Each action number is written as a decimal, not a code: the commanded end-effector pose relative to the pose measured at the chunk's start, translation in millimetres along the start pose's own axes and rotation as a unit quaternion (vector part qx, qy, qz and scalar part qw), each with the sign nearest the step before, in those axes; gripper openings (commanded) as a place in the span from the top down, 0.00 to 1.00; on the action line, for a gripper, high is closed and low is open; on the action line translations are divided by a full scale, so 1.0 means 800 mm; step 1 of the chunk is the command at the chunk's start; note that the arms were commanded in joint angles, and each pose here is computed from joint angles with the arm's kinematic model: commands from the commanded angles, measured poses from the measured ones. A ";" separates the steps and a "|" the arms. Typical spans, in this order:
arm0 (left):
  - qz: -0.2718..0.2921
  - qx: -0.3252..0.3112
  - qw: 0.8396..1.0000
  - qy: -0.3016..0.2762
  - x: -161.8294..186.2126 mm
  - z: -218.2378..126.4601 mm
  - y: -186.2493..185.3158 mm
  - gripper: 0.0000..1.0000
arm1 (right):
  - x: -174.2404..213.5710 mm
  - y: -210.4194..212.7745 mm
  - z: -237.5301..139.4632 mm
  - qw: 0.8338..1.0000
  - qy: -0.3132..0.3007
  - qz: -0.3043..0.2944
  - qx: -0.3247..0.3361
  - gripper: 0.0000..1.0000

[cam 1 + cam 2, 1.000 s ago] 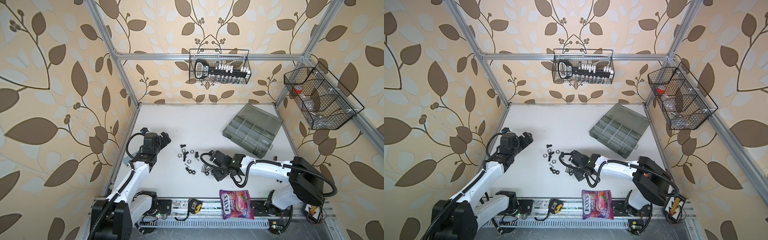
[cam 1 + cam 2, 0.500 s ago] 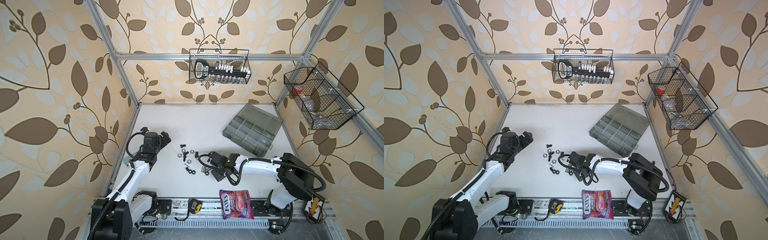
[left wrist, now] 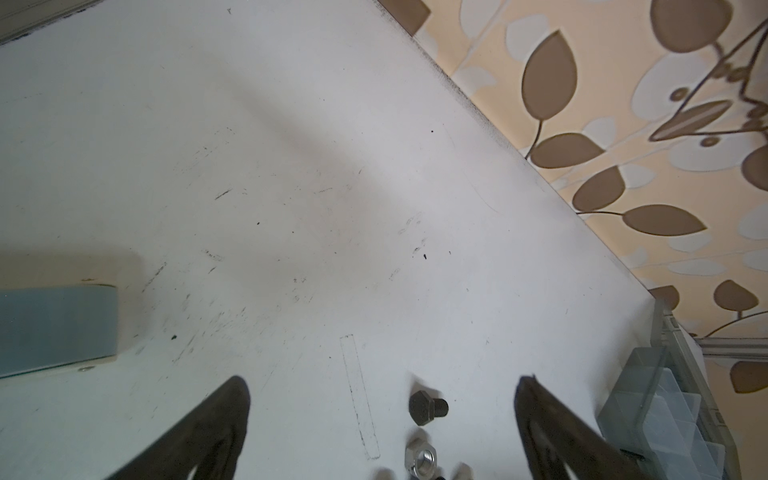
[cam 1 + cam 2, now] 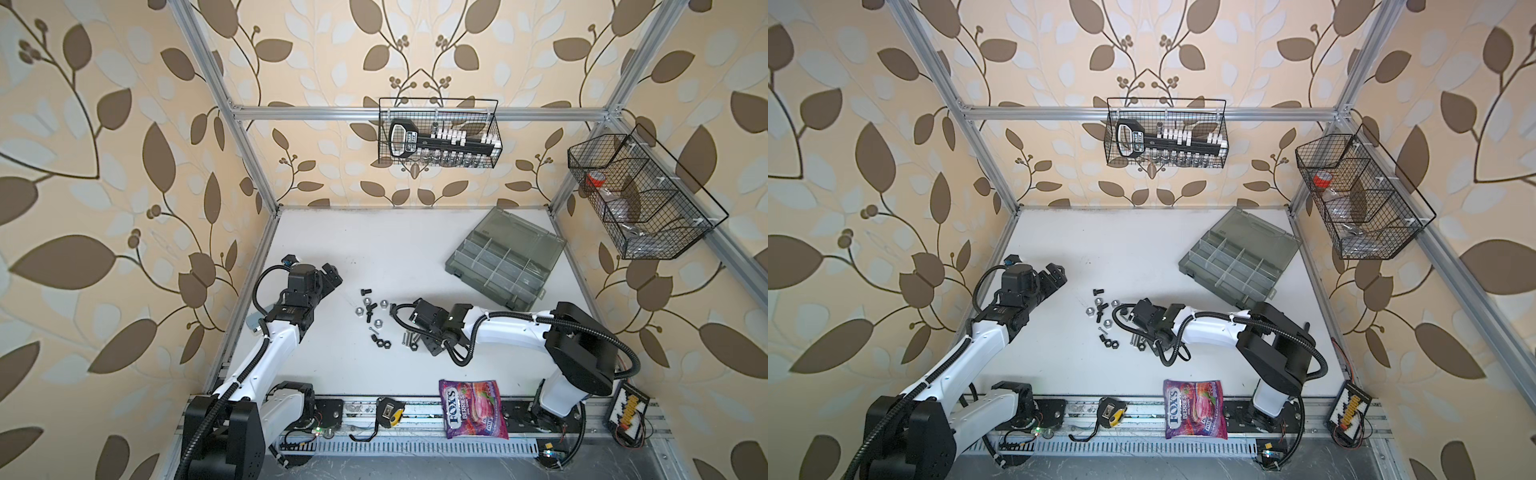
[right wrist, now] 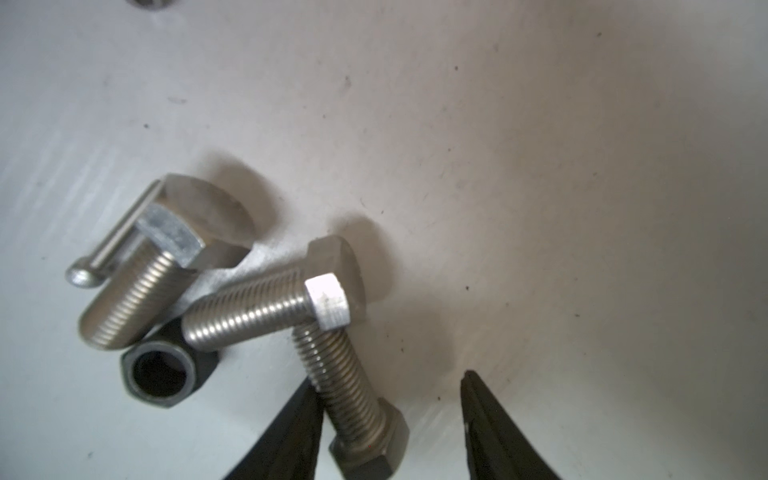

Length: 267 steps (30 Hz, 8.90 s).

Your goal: Sort the screws and nuts into containers

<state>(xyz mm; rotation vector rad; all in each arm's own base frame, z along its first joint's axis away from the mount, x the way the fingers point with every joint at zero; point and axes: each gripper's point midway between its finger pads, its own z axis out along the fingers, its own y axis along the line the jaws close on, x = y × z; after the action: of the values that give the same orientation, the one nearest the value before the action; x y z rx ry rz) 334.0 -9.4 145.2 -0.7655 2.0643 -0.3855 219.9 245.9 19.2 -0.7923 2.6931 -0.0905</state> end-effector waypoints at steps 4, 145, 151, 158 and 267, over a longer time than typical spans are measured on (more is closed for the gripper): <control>0.002 0.006 1.000 -0.017 -0.017 -0.005 -0.012 0.01 | -0.002 -0.002 0.005 1.000 0.011 0.006 0.005 0.55; 0.000 0.005 1.000 -0.005 -0.018 -0.005 -0.017 0.01 | -0.011 -0.293 -0.103 0.892 -0.128 0.433 0.029 0.63; 0.001 0.004 1.000 -0.006 -0.019 -0.005 -0.017 0.01 | -0.030 -0.166 -0.080 0.932 -0.083 0.350 -0.032 0.63; 0.001 0.004 1.000 -0.001 -0.015 -0.004 -0.016 0.01 | -0.030 -0.056 -0.068 0.965 -0.045 0.248 -0.072 0.63; 0.003 0.006 1.000 0.011 -0.011 0.000 -0.018 0.01 | 0.011 -0.350 -0.025 0.844 -0.101 0.525 0.042 0.99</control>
<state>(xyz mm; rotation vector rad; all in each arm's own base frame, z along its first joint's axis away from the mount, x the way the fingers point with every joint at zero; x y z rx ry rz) 336.4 -11.3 143.2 -0.7734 2.1089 -0.3799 349.9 4.2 85.3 0.7150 2.5015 0.1211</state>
